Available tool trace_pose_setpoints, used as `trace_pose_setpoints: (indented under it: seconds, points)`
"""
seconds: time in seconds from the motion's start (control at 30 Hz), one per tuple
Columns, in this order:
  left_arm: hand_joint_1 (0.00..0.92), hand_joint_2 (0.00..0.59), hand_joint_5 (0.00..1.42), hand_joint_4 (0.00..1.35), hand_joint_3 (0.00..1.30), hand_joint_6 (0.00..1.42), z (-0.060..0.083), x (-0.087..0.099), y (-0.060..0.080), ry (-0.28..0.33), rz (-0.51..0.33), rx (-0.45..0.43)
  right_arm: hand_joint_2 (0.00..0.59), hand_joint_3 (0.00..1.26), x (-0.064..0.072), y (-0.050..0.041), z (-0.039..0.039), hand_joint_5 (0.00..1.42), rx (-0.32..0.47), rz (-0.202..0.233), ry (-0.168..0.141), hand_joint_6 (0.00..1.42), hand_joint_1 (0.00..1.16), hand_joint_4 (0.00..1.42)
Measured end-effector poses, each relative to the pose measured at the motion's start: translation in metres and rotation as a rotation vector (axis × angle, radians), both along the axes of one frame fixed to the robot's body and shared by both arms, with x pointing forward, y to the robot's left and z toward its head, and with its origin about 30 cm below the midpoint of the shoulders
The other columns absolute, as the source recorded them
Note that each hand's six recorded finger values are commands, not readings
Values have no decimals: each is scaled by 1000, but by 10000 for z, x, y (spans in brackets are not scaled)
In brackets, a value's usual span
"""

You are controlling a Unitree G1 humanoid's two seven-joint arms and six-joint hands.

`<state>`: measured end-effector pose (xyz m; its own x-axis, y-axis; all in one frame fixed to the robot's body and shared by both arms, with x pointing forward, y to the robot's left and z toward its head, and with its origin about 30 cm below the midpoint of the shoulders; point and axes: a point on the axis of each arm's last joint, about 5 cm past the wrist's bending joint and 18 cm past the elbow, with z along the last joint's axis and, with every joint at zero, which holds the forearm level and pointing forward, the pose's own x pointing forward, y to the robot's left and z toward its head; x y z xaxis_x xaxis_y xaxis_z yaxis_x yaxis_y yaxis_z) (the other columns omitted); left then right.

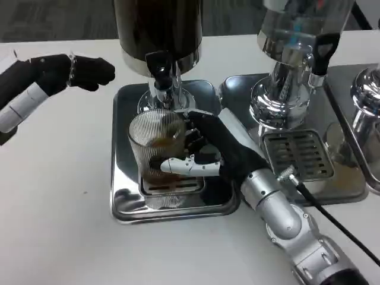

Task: Grasp the cup under the faucet to collect the drink, then remove the cup.

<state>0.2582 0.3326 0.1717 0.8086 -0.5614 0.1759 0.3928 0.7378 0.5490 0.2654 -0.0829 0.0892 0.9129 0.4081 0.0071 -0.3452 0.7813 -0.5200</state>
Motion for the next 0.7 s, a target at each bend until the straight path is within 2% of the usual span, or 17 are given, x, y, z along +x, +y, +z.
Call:
trace_pose_setpoints:
  seconds: [0.23,0.7]
  points:
    - [0,99,307,342,393,333,-4,0,-1,3,0,0,199,471,-82,-1,-46,620,10,-40,-22,676,713,591]
    - [0,111,307,342,382,346,-18,3,-13,8,-5,-1,219,514,-199,-82,-87,691,34,-97,-35,765,713,636]
